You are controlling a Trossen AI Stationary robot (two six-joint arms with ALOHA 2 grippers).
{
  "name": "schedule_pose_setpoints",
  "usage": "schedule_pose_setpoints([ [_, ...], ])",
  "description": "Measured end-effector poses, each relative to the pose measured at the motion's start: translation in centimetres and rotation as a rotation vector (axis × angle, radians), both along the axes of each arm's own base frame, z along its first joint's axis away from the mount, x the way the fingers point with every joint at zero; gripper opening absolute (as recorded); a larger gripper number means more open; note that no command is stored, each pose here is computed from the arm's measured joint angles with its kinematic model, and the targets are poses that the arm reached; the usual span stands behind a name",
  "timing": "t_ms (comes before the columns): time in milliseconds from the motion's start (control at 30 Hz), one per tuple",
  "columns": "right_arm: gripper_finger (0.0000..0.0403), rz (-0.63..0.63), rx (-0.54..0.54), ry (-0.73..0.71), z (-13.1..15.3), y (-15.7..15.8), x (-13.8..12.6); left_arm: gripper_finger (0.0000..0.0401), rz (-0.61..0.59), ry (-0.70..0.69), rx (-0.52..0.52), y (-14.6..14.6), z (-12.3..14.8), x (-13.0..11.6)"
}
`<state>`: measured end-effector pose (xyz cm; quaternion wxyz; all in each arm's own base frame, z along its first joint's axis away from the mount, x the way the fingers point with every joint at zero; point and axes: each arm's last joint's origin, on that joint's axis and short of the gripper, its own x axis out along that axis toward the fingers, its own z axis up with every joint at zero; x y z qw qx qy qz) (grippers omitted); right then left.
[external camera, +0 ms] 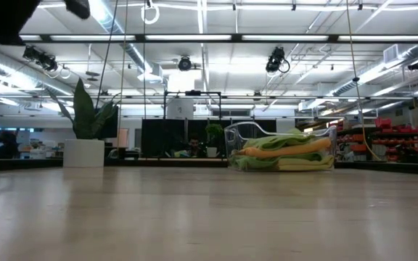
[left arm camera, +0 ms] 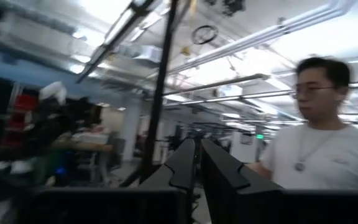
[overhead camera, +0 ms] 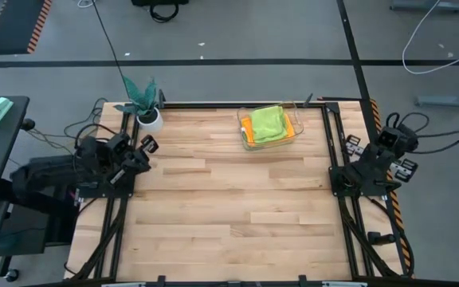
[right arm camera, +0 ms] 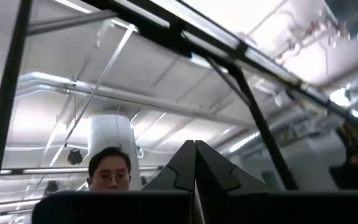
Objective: Fold microfiber towels
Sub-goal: Return to Home Position
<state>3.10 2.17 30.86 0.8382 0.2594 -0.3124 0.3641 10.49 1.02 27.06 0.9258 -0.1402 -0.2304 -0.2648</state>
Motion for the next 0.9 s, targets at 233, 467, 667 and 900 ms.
schedule_pose_setpoints([
  [233,0.0016,-0.065,-0.002,-0.019,-0.5,-0.1,0.2,0.0039,0.084,0.025,-0.034,1.8,-2.1,-1.4],
  [467,0.0016,-0.152,0.017,-0.073,-1.6,0.0,0.6,0.0027,0.127,-0.013,-0.033,2.3,-2.9,-2.3],
  [667,0.0016,-0.185,0.058,-0.186,-4.4,0.3,1.1,0.0029,0.131,-0.004,-0.027,2.3,-3.7,-2.4],
  [900,0.0016,-0.189,0.044,-0.194,-6.2,0.6,1.6,0.0039,0.131,-0.008,0.009,2.2,-3.8,-2.4],
])
